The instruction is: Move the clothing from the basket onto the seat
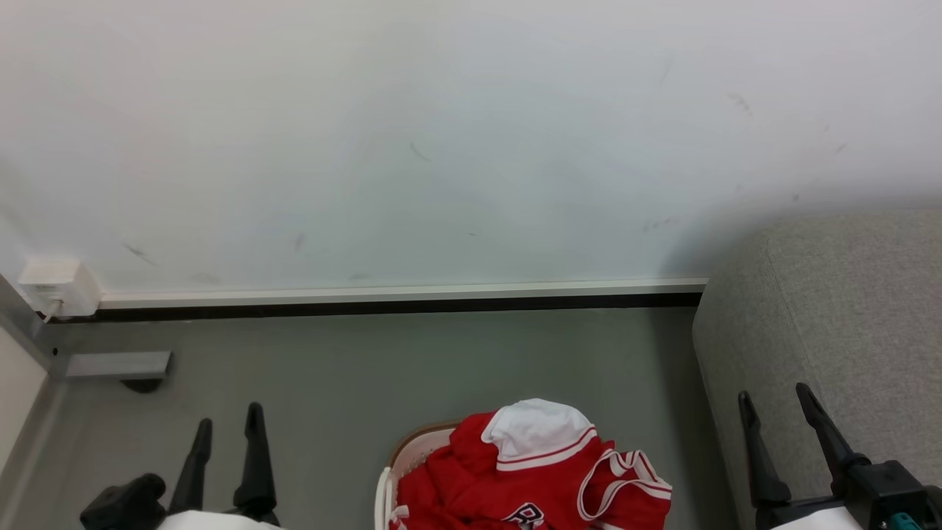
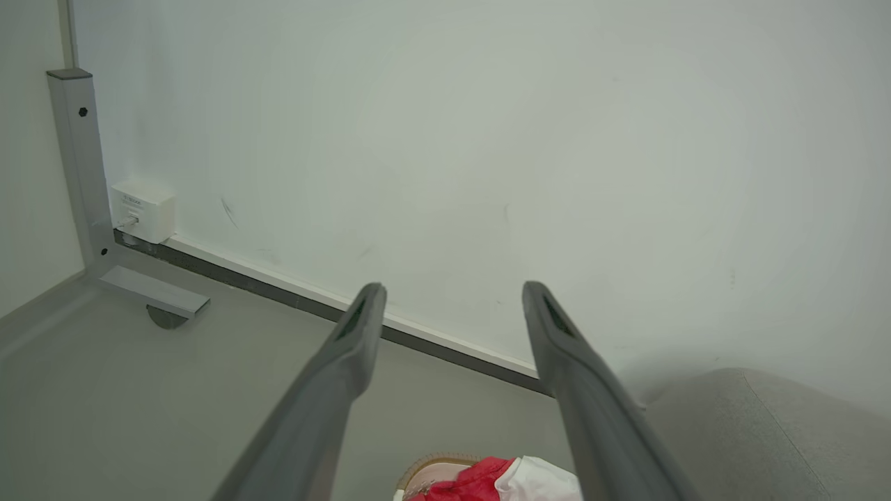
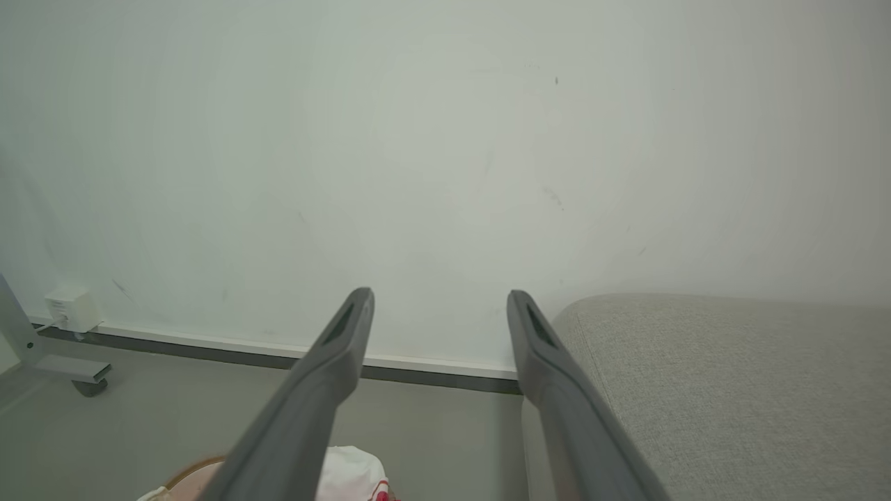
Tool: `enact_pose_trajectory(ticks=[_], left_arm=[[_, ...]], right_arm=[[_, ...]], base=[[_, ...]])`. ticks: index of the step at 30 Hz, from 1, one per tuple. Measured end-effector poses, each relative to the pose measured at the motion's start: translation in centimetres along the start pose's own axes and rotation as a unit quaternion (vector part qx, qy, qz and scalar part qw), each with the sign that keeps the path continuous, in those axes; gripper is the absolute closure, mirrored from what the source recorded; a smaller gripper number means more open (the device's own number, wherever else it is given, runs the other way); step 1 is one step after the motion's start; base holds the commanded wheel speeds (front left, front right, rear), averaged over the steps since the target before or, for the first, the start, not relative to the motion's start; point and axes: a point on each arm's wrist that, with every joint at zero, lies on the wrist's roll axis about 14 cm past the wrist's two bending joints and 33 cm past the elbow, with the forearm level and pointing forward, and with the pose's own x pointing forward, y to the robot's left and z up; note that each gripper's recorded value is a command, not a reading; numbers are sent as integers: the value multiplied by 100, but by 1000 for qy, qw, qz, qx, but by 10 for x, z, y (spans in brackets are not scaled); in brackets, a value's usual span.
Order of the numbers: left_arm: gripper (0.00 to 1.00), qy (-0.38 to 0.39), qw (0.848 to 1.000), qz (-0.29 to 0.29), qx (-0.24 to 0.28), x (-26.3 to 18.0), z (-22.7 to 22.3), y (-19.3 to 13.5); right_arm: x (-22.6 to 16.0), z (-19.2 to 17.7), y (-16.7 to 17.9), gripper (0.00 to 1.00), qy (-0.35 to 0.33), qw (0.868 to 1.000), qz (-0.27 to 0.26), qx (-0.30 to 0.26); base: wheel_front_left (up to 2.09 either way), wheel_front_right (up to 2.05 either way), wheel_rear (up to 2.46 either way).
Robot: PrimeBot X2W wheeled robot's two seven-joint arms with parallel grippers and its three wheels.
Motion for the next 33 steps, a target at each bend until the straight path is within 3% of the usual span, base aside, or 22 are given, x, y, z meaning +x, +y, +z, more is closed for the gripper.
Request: enact_pose_trajectory(ticks=[26,33], left_arm=[[0,-8,994,-30,102,0,-2,-8],[0,-7,994,-31,104,-2,-4,-8]], right_arm=[[-11,-10,-13,0,9,998,-10,-64],[-12,-10,-18,0,8,998,-18,-60]], base=[[0,0,0],[0,0,0]])
